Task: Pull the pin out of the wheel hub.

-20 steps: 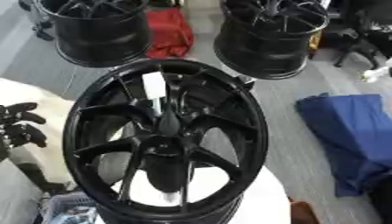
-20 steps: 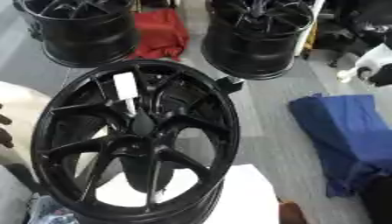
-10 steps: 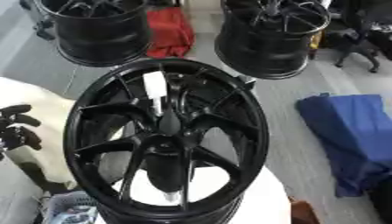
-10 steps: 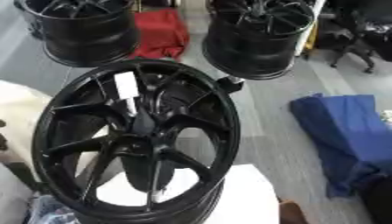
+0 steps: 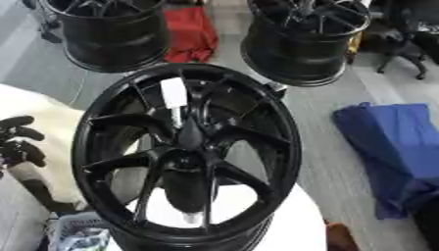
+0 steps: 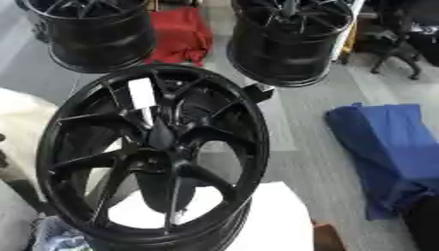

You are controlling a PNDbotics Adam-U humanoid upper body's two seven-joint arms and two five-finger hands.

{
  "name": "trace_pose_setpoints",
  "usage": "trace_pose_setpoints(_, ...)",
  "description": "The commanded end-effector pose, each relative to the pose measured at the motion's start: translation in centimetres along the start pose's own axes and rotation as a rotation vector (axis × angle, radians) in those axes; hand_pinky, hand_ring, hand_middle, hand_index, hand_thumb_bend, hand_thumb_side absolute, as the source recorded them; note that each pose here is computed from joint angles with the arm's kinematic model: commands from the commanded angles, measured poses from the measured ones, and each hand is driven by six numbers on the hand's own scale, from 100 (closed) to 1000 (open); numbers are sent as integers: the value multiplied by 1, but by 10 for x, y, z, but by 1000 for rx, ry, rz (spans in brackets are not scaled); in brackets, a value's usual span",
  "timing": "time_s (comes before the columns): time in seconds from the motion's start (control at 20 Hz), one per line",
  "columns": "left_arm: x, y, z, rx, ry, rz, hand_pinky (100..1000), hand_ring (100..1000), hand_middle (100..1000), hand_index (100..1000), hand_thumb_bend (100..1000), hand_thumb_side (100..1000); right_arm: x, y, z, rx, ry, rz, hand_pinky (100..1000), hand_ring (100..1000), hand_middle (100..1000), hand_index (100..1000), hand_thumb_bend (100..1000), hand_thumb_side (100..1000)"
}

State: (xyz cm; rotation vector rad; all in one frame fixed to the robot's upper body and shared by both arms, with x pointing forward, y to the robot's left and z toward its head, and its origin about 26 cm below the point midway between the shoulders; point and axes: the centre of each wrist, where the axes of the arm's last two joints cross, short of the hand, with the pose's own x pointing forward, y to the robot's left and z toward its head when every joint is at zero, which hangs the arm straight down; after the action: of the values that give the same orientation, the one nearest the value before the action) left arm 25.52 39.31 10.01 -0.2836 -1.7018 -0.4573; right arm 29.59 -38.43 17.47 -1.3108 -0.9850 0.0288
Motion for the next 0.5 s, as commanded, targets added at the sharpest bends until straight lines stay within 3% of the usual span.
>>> trace_pose_setpoints(0.05, 10, 3, -2, -14, -11, -28, 580, 570, 648, 862, 100, 892, 8, -7, 4, -63, -17, -10, 768, 727, 813, 908, 352, 450)
trace_pose_setpoints(0.5, 12, 5, -3, -15, -23, -35, 579, 570, 648, 862, 100, 886, 7, 9, 4, -57, -88, -89, 769, 724, 808, 907, 333, 468)
